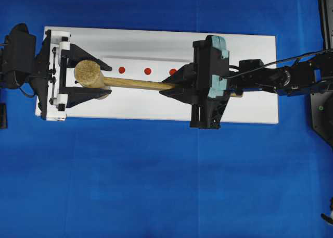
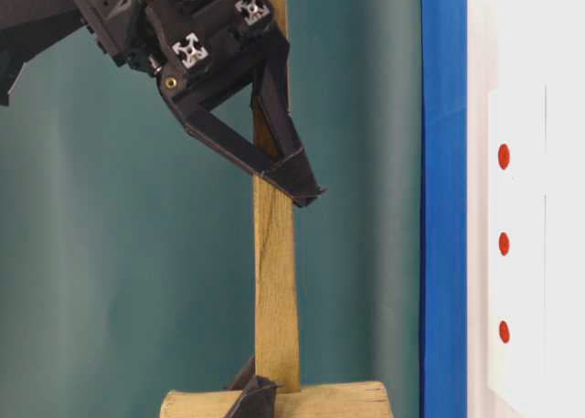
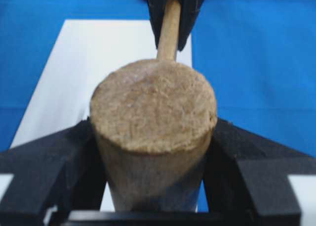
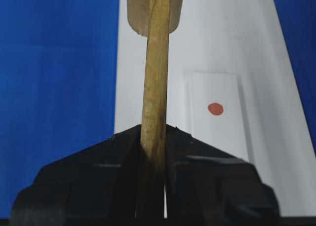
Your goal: Hit the mark with a hammer.
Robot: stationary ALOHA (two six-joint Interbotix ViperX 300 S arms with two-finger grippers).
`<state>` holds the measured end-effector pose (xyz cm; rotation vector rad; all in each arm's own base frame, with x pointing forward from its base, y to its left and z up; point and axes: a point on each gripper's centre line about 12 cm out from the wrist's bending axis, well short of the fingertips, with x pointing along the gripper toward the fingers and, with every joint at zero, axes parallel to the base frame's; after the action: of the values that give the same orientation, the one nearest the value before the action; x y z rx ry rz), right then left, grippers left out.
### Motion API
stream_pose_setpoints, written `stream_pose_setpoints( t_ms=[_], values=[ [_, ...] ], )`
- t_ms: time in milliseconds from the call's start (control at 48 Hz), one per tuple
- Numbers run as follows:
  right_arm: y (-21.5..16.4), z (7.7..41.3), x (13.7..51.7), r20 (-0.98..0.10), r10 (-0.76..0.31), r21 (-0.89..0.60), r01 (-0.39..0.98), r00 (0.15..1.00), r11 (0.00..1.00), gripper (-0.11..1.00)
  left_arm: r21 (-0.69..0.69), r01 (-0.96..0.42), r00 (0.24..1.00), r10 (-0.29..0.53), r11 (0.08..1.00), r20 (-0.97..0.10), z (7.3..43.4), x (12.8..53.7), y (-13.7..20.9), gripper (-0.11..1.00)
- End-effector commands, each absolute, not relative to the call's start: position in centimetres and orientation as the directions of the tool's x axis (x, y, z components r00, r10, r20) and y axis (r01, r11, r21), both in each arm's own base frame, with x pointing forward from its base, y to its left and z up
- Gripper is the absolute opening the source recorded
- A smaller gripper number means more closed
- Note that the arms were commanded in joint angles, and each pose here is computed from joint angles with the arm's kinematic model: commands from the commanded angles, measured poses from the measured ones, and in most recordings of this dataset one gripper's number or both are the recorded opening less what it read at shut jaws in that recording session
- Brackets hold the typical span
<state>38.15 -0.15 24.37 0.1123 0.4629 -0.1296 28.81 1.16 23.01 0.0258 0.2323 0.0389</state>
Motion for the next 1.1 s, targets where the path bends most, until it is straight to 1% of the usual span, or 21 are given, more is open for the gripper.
stream_pose_setpoints(
  t_ms=[0,62,146,229,333,375,396,458,562,667,750,875,958,1083],
  values=[
    [0.0,26.2,38.6,-0.408,-0.094,0.077,0.137,0.908,0.988,0.04,0.023,-0.043,0.978,0.047,0.999,-0.204,24.0,29.2,1.3,0.45],
    [-0.1,26.2,38.6,-0.408,-0.098,0.078,0.142,0.908,0.987,0.12,0.021,-0.044,0.977,0.047,0.999,-0.209,24.0,29.2,1.3,0.45],
    [-0.3,26.2,38.6,-0.406,-0.121,0.067,0.162,0.906,0.985,0.33,0.019,-0.045,0.977,0.048,0.999,-0.209,24.2,29.3,1.3,0.45],
    [-0.5,26.2,38.5,-0.407,-0.147,0.051,0.183,0.902,0.982,0.6,0.019,-0.045,0.977,0.048,0.999,-0.21,24.2,29.4,1.3,0.45],
    [-0.9,26.0,38.4,-0.409,-0.179,0.023,0.207,0.895,0.978,0.89,-0.004,-0.049,0.978,0.048,0.999,-0.204,24.4,29.4,1.3,0.45],
    [-0.9,26.0,38.3,-0.408,-0.184,0.015,0.208,0.894,0.978,0.94,-0.02,-0.053,0.978,0.048,0.998,-0.203,24.5,29.4,1.3,0.45],
    [-0.9,26.0,38.3,-0.408,-0.186,0.012,0.208,0.894,0.978,0.95,-0.03,-0.055,0.978,0.048,0.998,-0.203,24.5,29.4,1.3,0.45],
    [-0.9,26.1,38.4,-0.407,-0.184,0.008,0.205,0.895,0.979,0.91,-0.063,-0.061,0.98,0.048,0.996,-0.195,24.7,29.4,1.3,0.45],
    [-0.9,26.0,38.3,-0.408,-0.184,0.001,0.202,0.894,0.979,0.92,-0.154,-0.078,0.981,0.048,0.985,-0.189,24.9,29.5,1.3,0.45],
    [-0.8,25.9,38.3,-0.411,-0.183,-0.002,0.2,0.893,0.98,0.93,-0.282,-0.098,0.982,0.048,0.954,-0.18,25.3,29.6,1.3,0.45],
    [-0.8,25.8,38.2,-0.413,-0.183,-0.002,0.2,0.892,0.98,0.93,-0.403,-0.115,0.984,0.048,0.908,-0.174,25.6,29.8,1.3,0.45],
    [-0.9,25.5,38.1,-0.42,-0.188,-0.009,0.203,0.888,0.979,0.93,-0.571,-0.135,0.985,0.045,0.81,-0.169,25.8,29.9,1.3,0.45],
    [-0.9,25.3,38.1,-0.425,-0.188,-0.017,0.199,0.885,0.98,0.93,-0.694,-0.147,0.985,0.04,0.705,-0.168,25.8,29.8,1.1,0.45],
    [-0.9,25.0,38.0,-0.432,-0.189,-0.024,0.199,0.882,0.98,0.93,-0.811,-0.16,0.985,0.038,0.563,-0.168,25.8,29.7,1.1,0.45]
  ],
)
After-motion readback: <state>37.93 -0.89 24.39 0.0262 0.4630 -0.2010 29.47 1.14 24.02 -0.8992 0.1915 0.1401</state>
